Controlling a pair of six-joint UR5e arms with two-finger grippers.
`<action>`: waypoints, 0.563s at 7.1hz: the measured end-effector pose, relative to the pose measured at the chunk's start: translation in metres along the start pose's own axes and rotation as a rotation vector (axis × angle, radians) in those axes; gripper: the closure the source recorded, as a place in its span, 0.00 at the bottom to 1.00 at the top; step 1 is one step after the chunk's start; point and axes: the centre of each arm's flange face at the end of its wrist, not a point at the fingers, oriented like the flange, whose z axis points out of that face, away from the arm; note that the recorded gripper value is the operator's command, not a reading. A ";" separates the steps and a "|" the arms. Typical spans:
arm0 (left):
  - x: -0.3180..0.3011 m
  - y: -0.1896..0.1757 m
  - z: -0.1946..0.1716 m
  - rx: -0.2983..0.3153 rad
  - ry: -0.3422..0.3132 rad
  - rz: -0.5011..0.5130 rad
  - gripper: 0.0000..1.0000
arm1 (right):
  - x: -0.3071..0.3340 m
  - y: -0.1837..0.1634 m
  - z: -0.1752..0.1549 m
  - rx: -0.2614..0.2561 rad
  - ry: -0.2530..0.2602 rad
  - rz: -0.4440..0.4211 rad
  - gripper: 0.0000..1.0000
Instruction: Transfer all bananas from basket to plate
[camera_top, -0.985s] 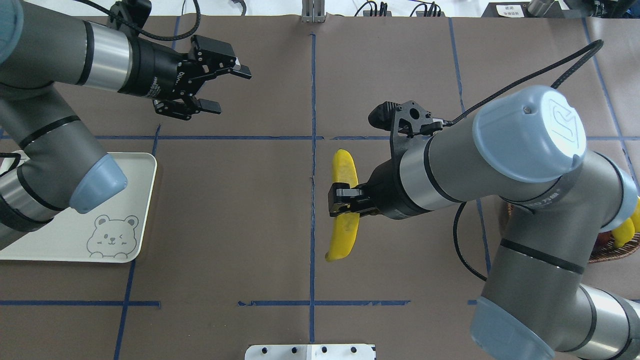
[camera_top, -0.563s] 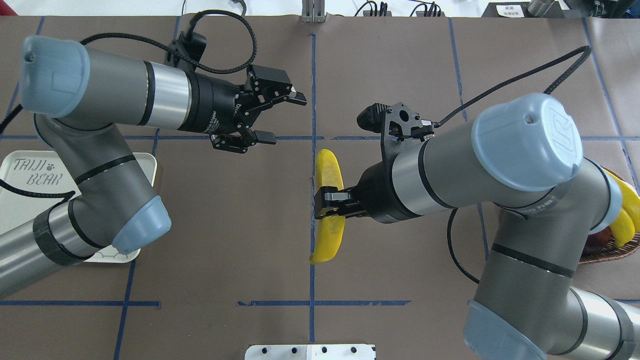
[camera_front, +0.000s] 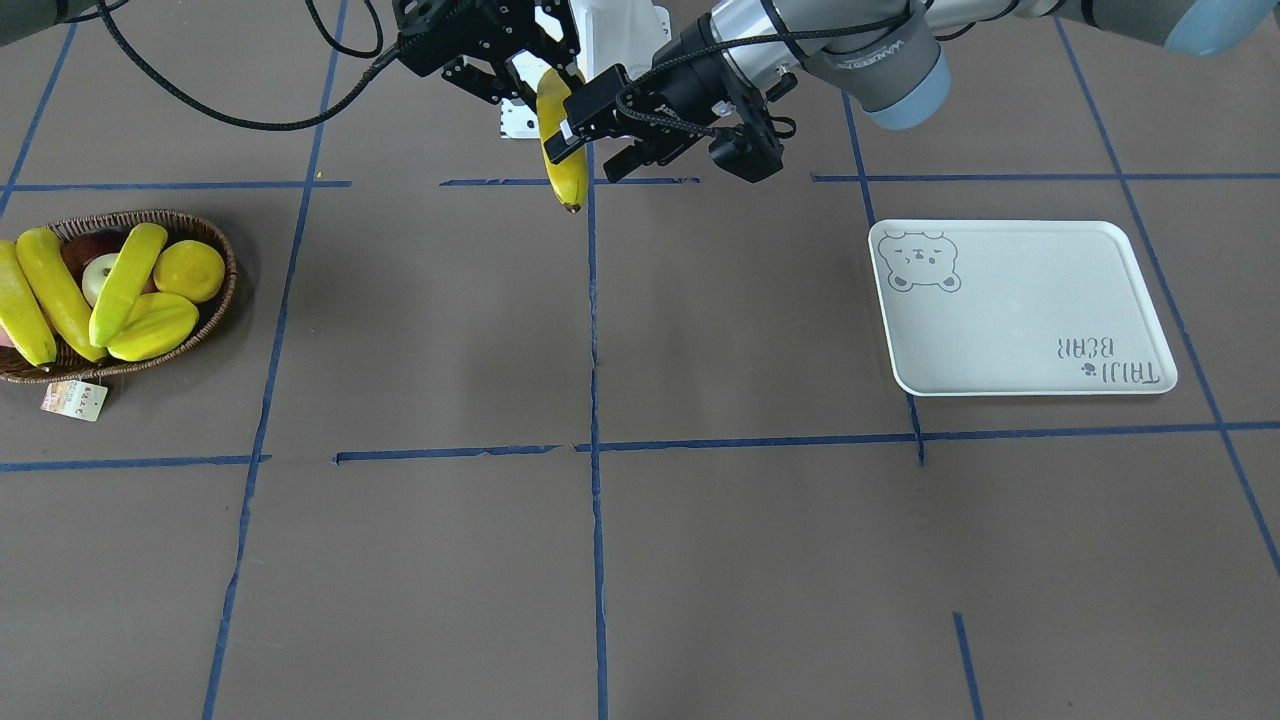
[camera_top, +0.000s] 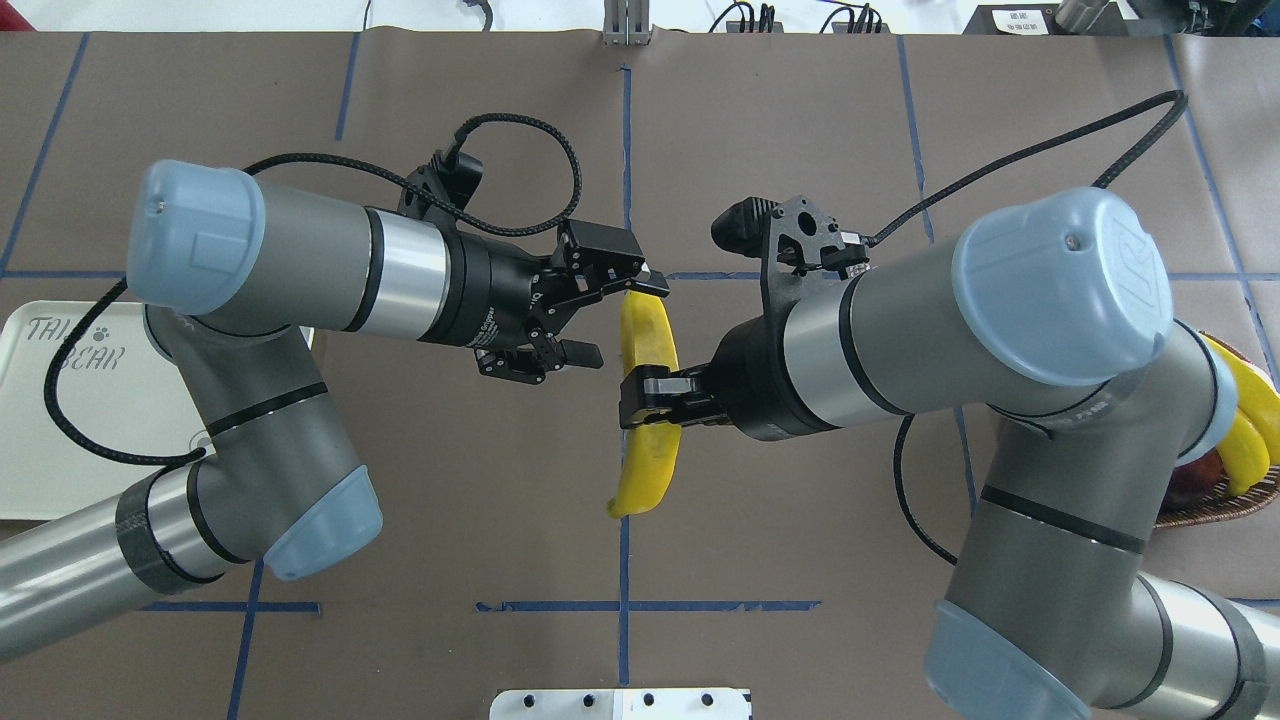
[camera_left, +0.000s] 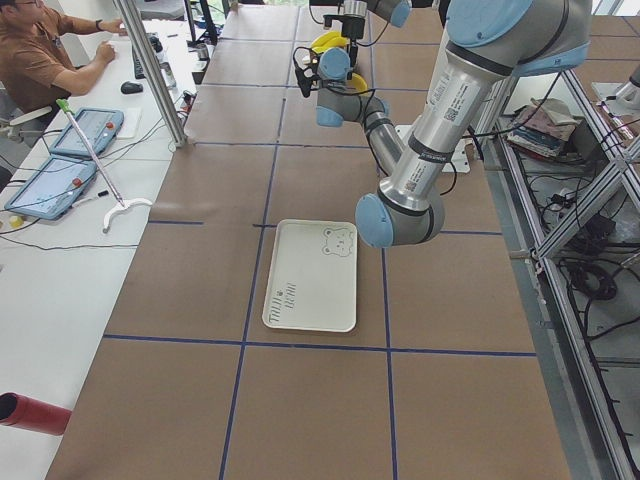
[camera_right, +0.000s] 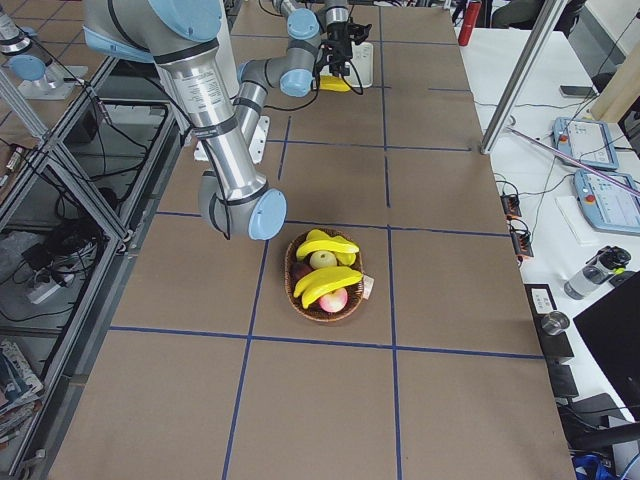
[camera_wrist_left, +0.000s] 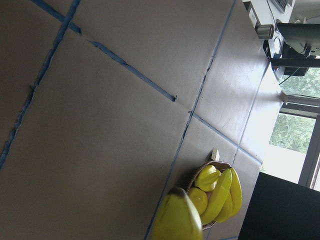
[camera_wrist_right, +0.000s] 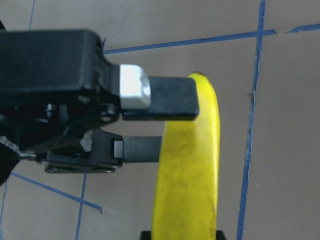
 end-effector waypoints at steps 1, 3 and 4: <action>-0.001 0.006 0.004 -0.013 -0.002 0.001 0.05 | 0.000 0.000 0.000 0.003 -0.002 -0.001 0.99; 0.000 0.017 0.011 -0.030 0.002 0.005 0.42 | 0.000 0.000 0.000 0.005 -0.003 -0.001 0.99; 0.001 0.022 0.014 -0.035 0.005 0.006 0.78 | 0.000 0.000 0.000 0.005 -0.003 -0.001 0.99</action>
